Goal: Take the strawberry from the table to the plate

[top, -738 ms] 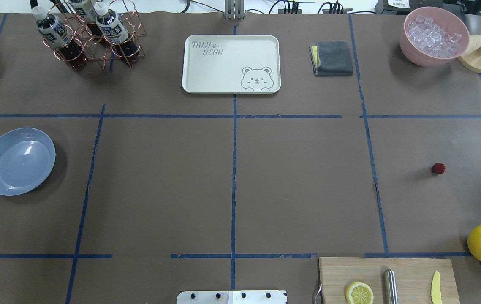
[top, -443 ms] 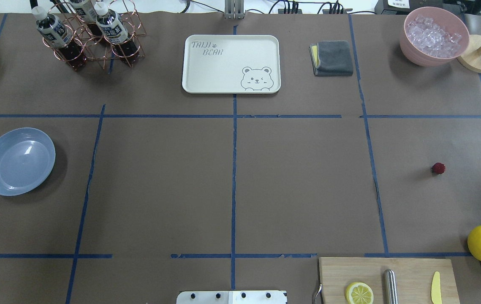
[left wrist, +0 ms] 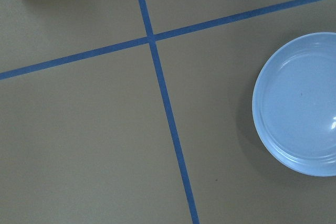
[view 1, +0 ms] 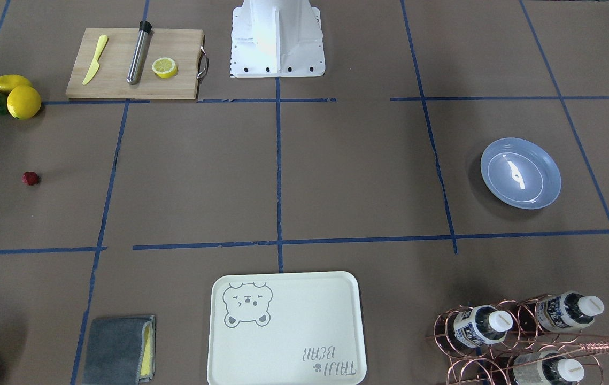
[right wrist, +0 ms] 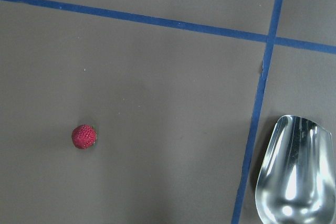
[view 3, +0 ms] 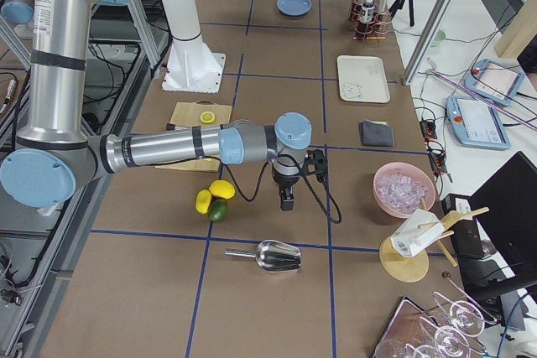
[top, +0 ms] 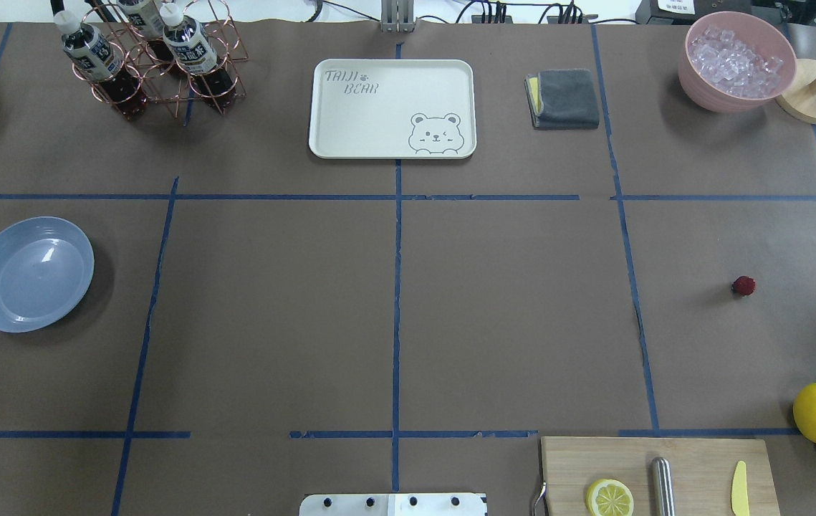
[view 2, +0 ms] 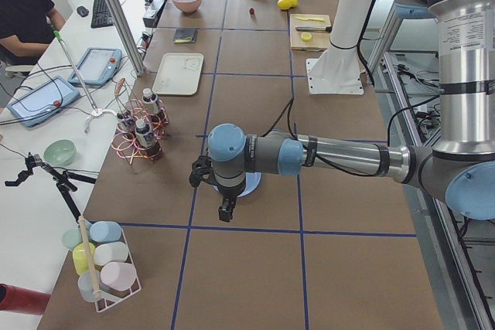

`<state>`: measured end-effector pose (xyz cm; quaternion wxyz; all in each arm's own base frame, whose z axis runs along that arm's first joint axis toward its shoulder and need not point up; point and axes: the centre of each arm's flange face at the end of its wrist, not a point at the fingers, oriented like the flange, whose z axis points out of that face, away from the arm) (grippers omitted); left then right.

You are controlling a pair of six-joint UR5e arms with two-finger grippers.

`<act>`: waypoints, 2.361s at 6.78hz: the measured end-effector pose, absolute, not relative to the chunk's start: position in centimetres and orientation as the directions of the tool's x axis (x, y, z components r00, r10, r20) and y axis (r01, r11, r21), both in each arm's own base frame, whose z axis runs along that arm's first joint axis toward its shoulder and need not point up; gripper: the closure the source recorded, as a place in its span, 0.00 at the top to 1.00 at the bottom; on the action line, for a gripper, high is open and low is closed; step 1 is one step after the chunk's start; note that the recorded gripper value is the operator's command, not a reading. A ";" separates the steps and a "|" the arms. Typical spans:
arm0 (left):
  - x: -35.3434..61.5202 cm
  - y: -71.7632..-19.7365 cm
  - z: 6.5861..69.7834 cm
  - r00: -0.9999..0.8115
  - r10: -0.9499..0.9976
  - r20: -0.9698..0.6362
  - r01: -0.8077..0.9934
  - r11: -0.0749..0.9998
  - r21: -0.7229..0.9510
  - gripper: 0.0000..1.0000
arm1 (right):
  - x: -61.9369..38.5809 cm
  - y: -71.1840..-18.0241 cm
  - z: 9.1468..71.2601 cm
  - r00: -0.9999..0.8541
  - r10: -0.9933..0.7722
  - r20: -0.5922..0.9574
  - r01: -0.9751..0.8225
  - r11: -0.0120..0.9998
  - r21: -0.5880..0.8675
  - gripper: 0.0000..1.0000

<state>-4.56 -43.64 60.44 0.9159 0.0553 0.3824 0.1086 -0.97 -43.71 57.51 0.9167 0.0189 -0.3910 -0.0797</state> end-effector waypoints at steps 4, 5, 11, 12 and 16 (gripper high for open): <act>-4.7 -43.3 59.4 0.682 0.267 -0.681 -0.155 0.963 0.222 1.00 | -1.0 -43.8 57.0 0.676 -0.176 0.715 0.136 0.984 0.113 1.00; -4.4 -43.4 59.0 0.679 0.296 -0.672 -0.161 0.953 0.256 1.00 | -1.0 -43.8 56.9 0.676 -0.177 0.715 0.137 0.984 0.115 1.00; 3.4 -45.5 62.3 0.652 0.275 -0.706 -0.204 0.961 0.186 1.00 | -1.7 -43.8 56.7 0.662 -0.183 0.727 0.146 0.983 0.114 1.00; 5.9 -46.4 63.8 0.649 0.258 -0.716 -0.192 0.966 0.174 1.00 | -1.8 -43.8 56.5 0.658 -0.187 0.730 0.149 0.982 0.117 1.00; 14.0 -48.8 66.5 0.624 0.260 -0.737 -0.224 0.963 0.150 0.99 | -2.3 -43.8 55.8 0.617 -0.214 0.758 0.153 0.977 0.151 1.00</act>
